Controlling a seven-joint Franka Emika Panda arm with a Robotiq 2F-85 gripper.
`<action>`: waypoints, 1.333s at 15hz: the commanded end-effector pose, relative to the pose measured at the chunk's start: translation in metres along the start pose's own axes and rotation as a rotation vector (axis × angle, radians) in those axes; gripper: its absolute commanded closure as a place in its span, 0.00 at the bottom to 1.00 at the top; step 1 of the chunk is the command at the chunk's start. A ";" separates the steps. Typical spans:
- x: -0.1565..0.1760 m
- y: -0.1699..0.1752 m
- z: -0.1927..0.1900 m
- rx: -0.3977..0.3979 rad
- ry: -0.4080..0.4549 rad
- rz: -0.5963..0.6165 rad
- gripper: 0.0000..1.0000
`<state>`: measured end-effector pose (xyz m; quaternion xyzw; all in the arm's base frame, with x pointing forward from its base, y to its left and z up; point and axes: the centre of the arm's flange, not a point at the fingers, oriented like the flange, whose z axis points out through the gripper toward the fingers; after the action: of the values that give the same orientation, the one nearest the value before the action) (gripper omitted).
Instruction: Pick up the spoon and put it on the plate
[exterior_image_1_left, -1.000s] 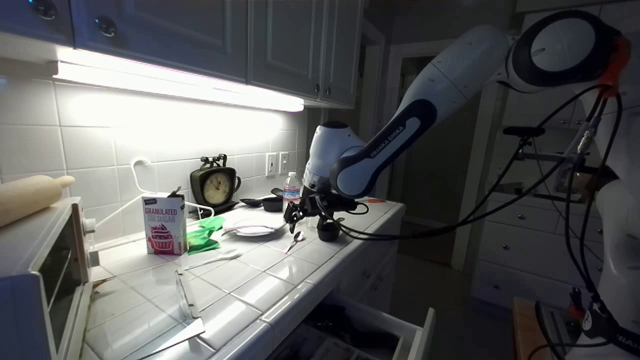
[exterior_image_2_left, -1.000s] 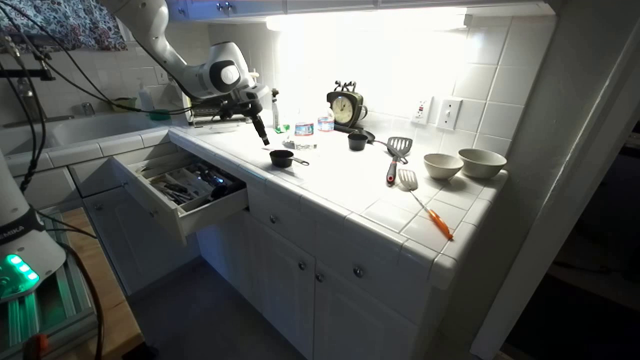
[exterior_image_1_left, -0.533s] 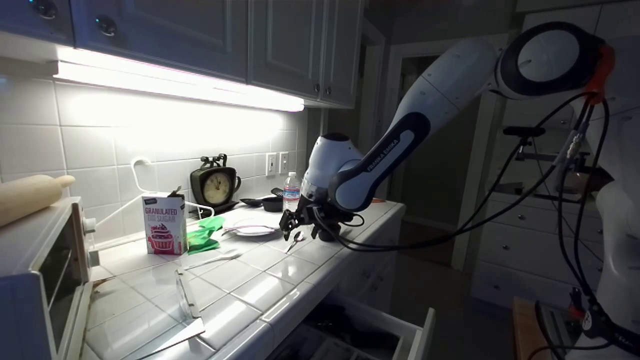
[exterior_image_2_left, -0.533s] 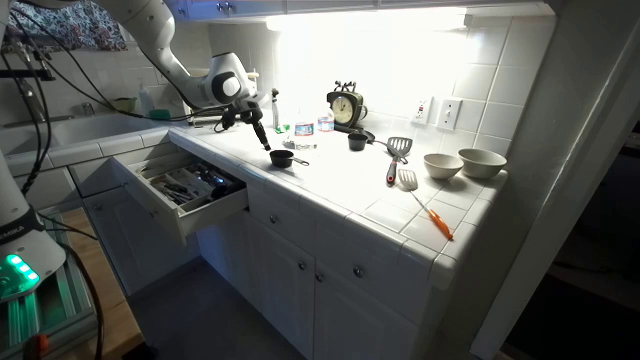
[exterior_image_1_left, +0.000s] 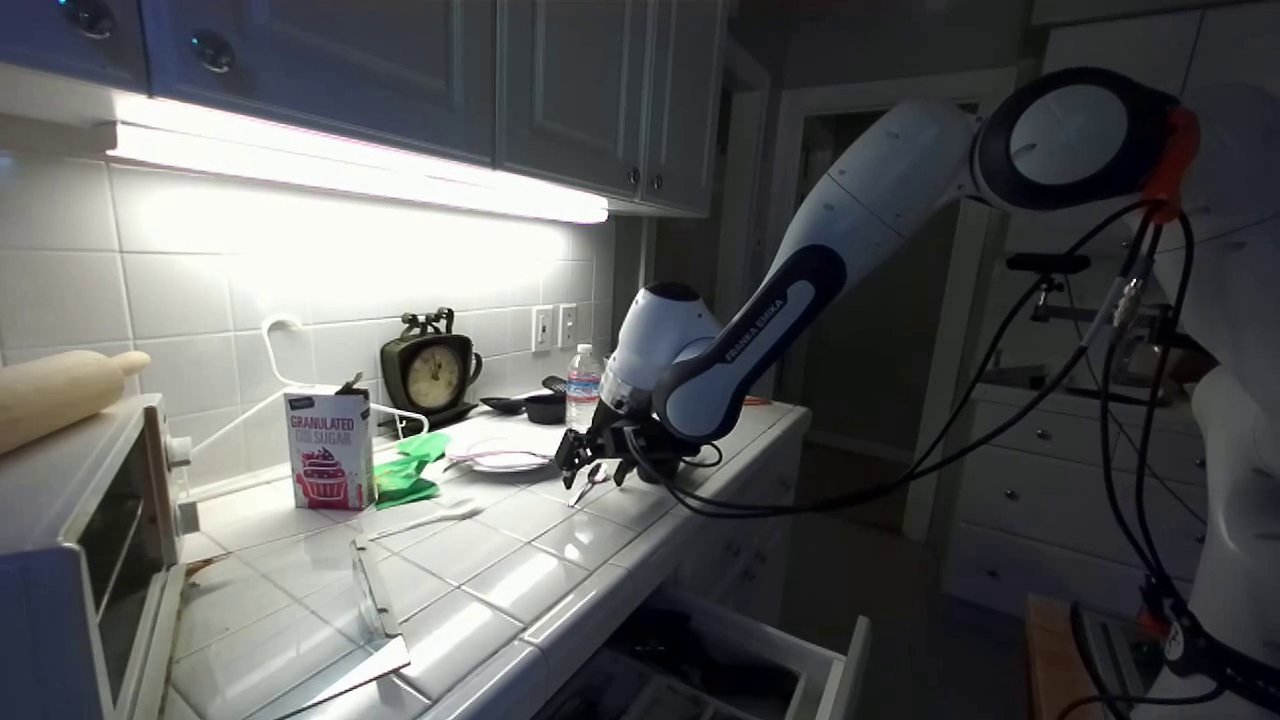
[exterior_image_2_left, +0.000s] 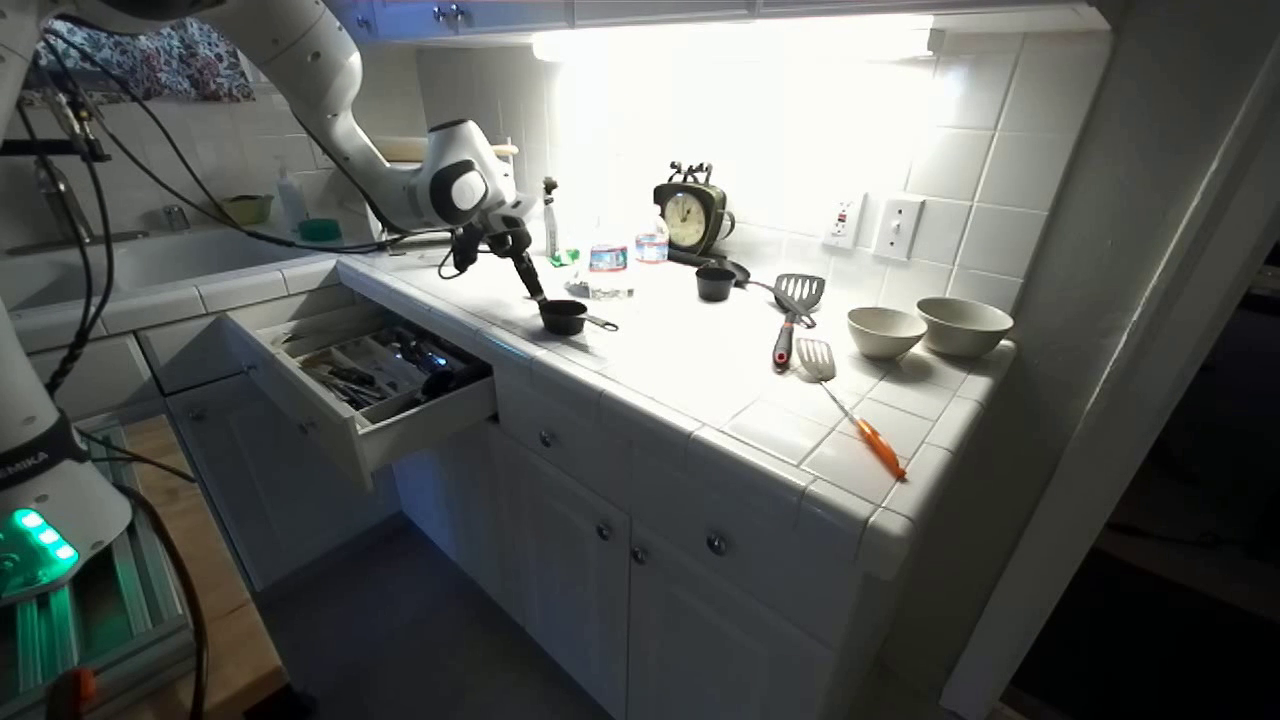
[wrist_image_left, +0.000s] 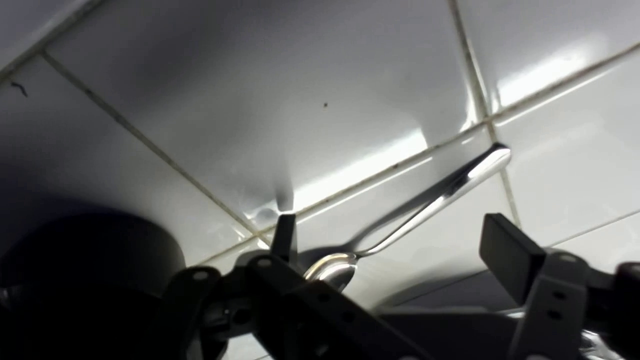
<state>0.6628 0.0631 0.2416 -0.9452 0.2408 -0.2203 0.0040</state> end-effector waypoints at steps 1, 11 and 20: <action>0.008 -0.006 0.008 0.019 0.021 -0.010 0.25; 0.013 -0.008 0.008 0.027 0.032 -0.030 0.98; 0.010 -0.007 -0.001 0.024 0.002 -0.038 0.98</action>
<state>0.6725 0.0615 0.2443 -0.9471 0.2221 -0.2317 0.0083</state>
